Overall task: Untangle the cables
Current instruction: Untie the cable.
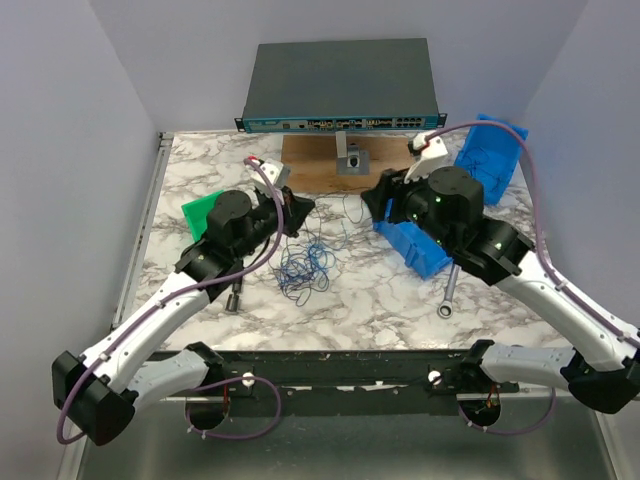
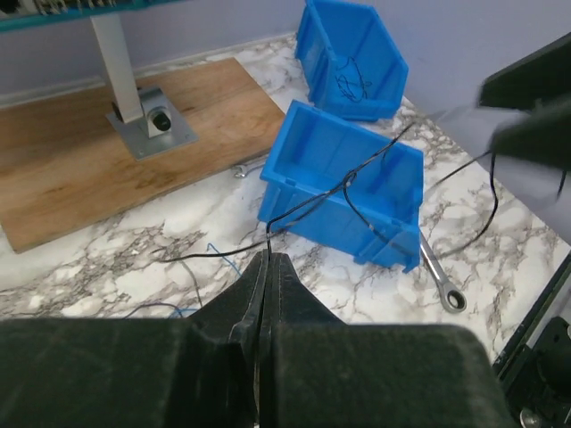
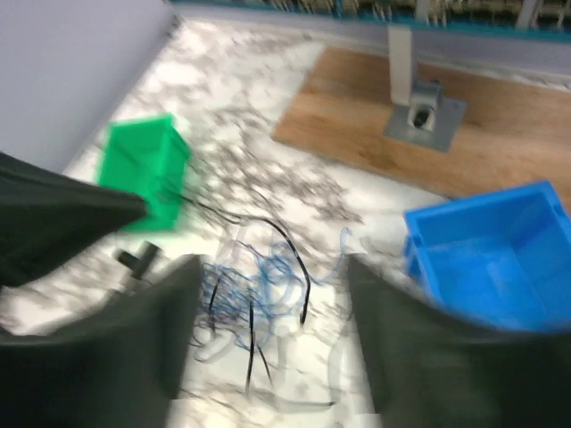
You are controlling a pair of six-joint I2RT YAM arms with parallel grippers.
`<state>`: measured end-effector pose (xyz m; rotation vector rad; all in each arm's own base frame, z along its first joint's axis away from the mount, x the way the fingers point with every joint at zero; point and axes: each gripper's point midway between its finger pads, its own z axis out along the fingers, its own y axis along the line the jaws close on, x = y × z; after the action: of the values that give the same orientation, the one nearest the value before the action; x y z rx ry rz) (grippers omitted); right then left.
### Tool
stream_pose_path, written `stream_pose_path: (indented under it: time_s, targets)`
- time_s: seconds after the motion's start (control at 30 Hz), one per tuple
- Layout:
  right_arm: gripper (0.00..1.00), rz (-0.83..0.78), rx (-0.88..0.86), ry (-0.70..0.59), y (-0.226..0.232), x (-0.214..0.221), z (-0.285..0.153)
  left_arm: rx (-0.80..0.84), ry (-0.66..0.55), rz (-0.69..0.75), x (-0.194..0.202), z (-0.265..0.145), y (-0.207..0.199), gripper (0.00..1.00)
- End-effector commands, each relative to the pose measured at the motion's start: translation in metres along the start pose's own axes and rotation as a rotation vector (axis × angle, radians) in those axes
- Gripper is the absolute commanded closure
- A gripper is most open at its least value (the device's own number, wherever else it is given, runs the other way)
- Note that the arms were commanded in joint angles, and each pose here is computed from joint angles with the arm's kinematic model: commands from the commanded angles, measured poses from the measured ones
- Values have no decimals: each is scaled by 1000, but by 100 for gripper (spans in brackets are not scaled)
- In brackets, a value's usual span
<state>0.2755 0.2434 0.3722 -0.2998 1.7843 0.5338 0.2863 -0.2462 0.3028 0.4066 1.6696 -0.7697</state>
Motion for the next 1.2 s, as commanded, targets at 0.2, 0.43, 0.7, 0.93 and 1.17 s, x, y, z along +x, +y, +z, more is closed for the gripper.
stream_pose_path:
  time_s: [0.2, 0.43, 0.7, 0.93, 1.17]
  targets:
    - [7, 93, -14, 114, -4, 109, 39, -118, -55, 31, -70, -39, 2, 100]
    - [8, 173, -257, 92, 26, 160, 36, -122, -114, 37, -128, -51, -8, 100]
    - [12, 169, -403, 202, 61, 217, 63, -65, -167, 35, -178, -58, -29, 100]
    - [13, 226, -368, 108, 61, 200, 75, -142, -123, 14, -182, -63, -10, 100]
    - [13, 212, -47, 25, -2, 179, 60, -247, -71, -120, -144, -72, 38, 100]
